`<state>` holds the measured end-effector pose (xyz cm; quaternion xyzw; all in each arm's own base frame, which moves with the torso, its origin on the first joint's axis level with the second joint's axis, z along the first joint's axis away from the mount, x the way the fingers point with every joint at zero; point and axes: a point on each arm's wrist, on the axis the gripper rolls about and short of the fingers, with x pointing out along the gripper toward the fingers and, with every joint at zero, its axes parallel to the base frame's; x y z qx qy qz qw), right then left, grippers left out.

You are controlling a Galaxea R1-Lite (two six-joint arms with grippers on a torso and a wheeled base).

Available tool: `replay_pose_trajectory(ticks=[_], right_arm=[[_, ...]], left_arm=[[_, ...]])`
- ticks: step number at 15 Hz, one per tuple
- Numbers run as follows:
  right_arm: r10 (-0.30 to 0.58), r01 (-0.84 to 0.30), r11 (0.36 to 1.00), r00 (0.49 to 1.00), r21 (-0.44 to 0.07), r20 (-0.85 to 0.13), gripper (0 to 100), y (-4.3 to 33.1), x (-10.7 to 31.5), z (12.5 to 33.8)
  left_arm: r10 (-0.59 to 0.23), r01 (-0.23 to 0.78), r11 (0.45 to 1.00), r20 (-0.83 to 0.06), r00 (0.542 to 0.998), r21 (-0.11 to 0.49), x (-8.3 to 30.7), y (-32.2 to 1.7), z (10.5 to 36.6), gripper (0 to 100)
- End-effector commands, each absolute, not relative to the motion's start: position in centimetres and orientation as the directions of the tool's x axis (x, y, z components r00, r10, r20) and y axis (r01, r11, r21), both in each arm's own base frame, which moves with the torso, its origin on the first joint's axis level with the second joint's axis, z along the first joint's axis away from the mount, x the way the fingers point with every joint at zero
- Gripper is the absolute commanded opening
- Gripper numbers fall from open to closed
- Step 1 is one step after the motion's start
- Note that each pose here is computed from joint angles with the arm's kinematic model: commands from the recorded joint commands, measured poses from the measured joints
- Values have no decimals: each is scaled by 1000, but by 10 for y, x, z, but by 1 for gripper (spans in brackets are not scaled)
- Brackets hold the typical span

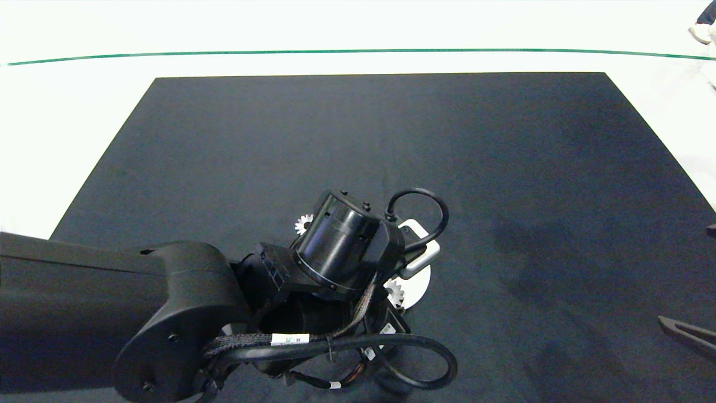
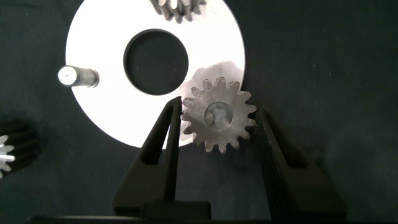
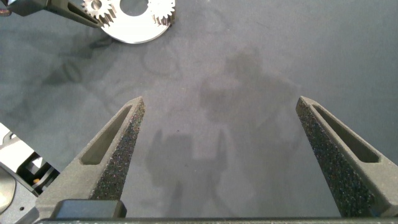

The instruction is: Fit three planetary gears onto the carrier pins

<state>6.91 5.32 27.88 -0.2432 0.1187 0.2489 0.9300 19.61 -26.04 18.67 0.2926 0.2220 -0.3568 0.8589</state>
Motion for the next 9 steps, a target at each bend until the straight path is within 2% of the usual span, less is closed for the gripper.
replay_pose_trajectory(ticks=[1,9], right_arm=[[407,-523,754,847,-398,-342,100,53,69,279],[409,-522,753,848,-400,-337,100,52,67,279]], left_arm=[[-484,735,583,-578,657,346,194,-255,193,7],[-476,732,585,-583,658,349,190,-248,196,7]])
